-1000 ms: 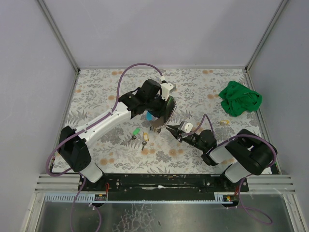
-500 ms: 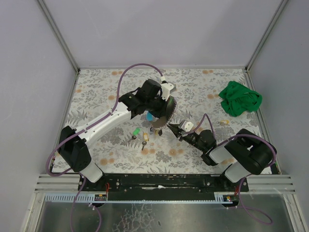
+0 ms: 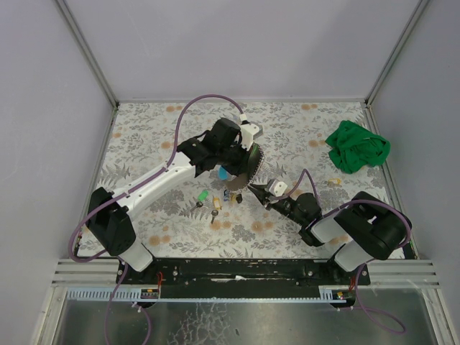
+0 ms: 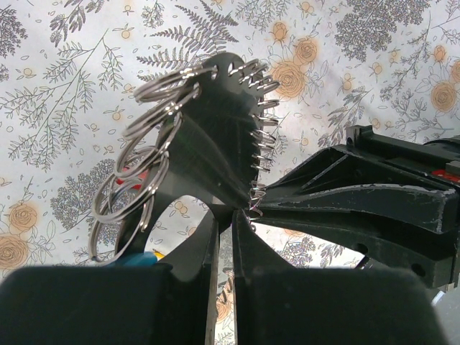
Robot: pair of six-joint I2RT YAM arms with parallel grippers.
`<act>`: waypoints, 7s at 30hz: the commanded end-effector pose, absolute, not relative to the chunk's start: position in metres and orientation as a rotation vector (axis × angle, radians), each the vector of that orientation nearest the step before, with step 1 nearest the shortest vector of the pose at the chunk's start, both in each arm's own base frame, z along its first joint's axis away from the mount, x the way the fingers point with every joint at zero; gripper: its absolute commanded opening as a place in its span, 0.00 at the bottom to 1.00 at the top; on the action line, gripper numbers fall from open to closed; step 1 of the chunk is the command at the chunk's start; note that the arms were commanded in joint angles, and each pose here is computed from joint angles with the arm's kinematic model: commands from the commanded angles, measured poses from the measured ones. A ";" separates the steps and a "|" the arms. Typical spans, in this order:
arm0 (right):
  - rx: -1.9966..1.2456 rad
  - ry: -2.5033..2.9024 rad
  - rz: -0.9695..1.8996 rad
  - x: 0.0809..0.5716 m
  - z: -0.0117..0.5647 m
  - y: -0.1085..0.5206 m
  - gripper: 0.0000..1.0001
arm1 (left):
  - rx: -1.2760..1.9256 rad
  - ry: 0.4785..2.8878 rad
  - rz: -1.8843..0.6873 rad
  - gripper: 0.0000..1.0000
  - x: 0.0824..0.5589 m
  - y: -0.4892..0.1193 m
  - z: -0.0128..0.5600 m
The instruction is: Put the keys on the keyring
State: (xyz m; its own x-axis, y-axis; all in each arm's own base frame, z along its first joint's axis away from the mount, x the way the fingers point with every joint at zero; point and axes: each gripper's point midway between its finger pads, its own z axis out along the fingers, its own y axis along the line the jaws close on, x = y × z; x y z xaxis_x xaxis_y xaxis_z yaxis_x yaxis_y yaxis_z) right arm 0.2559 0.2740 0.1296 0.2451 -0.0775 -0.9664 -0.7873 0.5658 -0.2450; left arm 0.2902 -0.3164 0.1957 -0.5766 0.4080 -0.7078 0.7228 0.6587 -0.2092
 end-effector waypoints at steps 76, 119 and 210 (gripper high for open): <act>-0.878 0.962 0.456 0.243 0.189 0.267 0.02 | 0.765 2.231 -0.698 0.02 0.298 -0.323 0.191; -1.150 1.157 0.546 0.219 0.160 0.276 0.01 | 0.862 1.379 -1.090 0.68 0.234 -0.288 0.185; -1.252 1.111 0.661 0.206 0.178 0.296 0.02 | 1.272 1.073 -0.865 0.26 0.206 -0.309 0.149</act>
State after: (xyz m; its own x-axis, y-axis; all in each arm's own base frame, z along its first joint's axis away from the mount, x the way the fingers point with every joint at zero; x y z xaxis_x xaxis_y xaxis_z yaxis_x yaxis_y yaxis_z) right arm 0.2036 0.2848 0.1378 0.2811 -0.2733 -0.9199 -0.9113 0.2245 -0.3451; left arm 0.2041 -0.3032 0.1381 0.2684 0.0930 -0.9588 0.9522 0.1254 0.2787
